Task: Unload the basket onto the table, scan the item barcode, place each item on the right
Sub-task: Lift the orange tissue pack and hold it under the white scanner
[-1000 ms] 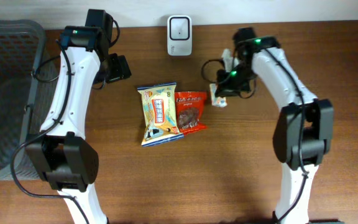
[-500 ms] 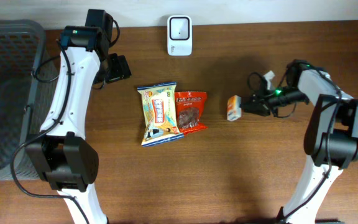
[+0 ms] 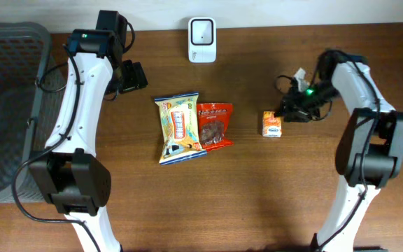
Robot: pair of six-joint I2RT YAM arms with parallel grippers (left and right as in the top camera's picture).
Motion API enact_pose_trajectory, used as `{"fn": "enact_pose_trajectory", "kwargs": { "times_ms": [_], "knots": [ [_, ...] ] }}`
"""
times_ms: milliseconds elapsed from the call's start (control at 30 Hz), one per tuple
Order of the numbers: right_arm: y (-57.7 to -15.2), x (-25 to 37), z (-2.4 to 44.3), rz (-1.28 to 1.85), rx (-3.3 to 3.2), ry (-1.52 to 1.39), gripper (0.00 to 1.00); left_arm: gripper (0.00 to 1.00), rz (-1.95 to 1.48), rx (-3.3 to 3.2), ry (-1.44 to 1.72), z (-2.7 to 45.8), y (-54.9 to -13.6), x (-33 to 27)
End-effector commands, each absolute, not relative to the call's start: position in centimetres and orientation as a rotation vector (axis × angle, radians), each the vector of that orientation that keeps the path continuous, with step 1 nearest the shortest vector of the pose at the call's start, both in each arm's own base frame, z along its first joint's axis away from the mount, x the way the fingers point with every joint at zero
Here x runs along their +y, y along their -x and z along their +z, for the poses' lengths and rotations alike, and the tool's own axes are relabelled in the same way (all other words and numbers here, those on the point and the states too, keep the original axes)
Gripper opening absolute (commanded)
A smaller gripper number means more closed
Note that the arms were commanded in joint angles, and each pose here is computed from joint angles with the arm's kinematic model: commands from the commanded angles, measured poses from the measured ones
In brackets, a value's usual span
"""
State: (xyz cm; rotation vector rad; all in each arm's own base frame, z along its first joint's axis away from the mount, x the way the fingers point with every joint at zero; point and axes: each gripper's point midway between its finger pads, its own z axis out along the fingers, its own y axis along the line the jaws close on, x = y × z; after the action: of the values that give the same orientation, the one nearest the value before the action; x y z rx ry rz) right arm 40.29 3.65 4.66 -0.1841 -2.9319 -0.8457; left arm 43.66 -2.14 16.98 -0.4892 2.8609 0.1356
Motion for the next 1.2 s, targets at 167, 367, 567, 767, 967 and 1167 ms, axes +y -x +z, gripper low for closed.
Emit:
{"fn": "enact_pose_trajectory", "kwargs": {
  "times_ms": [167, 367, 567, 767, 967, 1167],
  "knots": [
    [-38.5, 4.0, 0.2, -0.780, -2.904, 0.293, 0.42, 0.99, 0.129, 2.860, 0.501, 17.0, -43.7, -2.2],
    [-39.0, 7.4, 1.7, -1.141, -2.804, 0.305, 0.04, 0.99, 0.129, 2.860, 0.501, 17.0, -43.7, -2.2],
    [-41.8, 12.0, 10.2, -2.012, -2.494, 0.143, 0.04, 0.99, 0.129, 2.860, 0.501, 17.0, -43.7, -2.2],
    [-44.0, 13.4, 14.3, -2.338, -2.404, -0.148, 0.04, 0.99, 0.129, 2.860, 0.501, 17.0, -43.7, -2.2],
    [-44.0, 19.3, 15.2, -2.403, -2.416, -0.691, 0.04, 0.99, 0.129, 2.860, 0.501, 17.0, -43.7, -2.2],
    [-44.5, 24.6, 18.9, -2.449, -2.334, -1.101, 0.04, 0.99, 0.129, 2.860, 0.501, 17.0, -43.7, -2.2]
  ]
}}
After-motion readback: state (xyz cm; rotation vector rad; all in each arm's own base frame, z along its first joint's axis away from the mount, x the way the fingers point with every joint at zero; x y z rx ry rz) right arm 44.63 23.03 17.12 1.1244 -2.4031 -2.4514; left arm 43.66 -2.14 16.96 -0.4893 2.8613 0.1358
